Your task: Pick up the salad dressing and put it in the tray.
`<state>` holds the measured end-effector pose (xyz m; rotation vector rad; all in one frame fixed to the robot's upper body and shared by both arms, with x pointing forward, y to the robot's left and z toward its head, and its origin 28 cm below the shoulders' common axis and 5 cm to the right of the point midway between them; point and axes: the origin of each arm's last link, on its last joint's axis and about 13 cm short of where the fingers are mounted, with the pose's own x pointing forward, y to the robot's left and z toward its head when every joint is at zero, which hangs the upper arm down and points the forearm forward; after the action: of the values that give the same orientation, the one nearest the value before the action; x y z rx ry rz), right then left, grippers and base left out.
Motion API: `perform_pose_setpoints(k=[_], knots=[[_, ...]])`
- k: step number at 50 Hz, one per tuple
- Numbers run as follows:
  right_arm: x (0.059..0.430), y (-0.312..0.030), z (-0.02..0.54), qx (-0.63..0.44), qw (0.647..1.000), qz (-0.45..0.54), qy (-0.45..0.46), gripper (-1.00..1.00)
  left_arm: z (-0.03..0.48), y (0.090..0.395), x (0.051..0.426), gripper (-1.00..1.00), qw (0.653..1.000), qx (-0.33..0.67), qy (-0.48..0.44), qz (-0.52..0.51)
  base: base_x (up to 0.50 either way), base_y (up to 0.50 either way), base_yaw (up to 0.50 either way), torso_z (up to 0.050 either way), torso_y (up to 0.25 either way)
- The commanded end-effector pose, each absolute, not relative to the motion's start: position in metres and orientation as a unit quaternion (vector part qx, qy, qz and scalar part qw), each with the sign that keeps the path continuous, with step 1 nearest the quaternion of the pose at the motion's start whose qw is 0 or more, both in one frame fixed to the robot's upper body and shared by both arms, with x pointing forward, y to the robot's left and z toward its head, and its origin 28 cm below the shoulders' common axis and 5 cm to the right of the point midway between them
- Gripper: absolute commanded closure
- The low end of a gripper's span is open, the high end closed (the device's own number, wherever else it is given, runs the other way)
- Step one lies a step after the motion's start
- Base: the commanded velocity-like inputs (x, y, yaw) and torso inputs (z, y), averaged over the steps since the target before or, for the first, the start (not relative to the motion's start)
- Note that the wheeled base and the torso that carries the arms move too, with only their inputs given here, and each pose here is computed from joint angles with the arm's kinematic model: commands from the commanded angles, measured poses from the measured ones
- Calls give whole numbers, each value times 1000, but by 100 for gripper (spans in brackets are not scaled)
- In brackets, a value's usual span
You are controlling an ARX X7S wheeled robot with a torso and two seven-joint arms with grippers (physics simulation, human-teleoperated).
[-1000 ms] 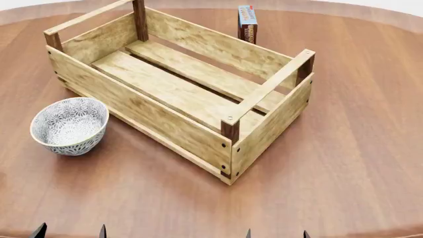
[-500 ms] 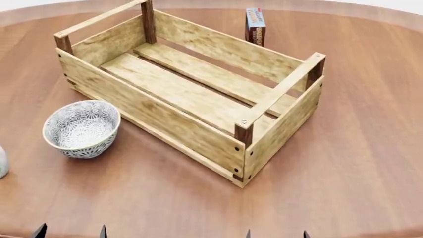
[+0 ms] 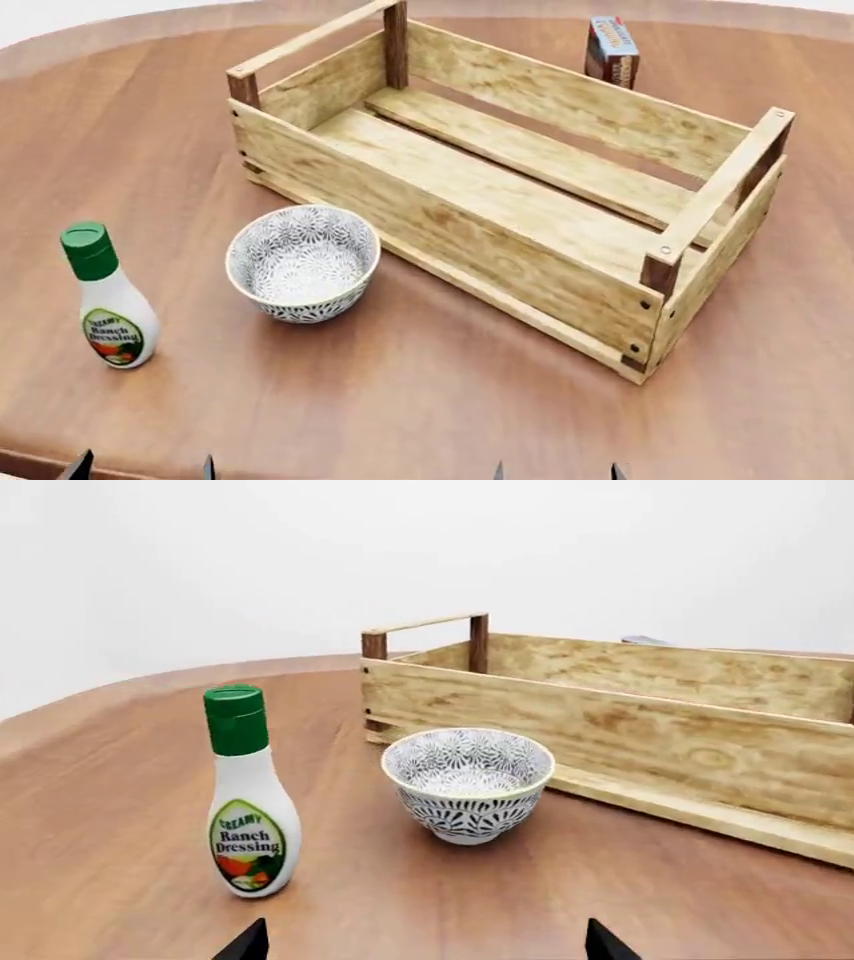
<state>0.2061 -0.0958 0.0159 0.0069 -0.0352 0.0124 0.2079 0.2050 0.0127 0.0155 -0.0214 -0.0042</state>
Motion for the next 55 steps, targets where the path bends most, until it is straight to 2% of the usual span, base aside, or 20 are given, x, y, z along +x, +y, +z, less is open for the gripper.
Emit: perform_pose_setpoints(k=[1,6,15,22,26,31,47,55], knots=[[206,-96,17,5,1000,7,-18,-100,12,204,208,-100,1000,12,-9,-5,8,500,0,0,0],[207,-94,15,-14,1000,16,-4,-100,11,203,208,-100,1000,20,-5,-8,7,471,0,0,0],[210,-97,25,1,1000,0,-17,-100,20,209,218,-100,1000,22,5,21,43,0,0,0,0],[212,-104,68,-7,999,-23,-40,-100,77,216,222,-100,999,-5,-39,10,487,0,0,0,0],[211,-109,94,1,997,-27,-71,-100,98,216,216,-100,998,9,-58,-28,500,0,0,0,0],[206,-118,126,9,994,-37,-105,-100,118,219,211,-100,997,3,-79,-26,500,0,0,0,0],[198,-128,142,-7,989,-67,-134,-100,135,227,212,-100,994,-7,-105,-1,500,0,0,0,0],[196,-130,141,1,991,-44,-128,-100,136,229,212,-100,994,-10,-109,3,500,0,0,0,0]])
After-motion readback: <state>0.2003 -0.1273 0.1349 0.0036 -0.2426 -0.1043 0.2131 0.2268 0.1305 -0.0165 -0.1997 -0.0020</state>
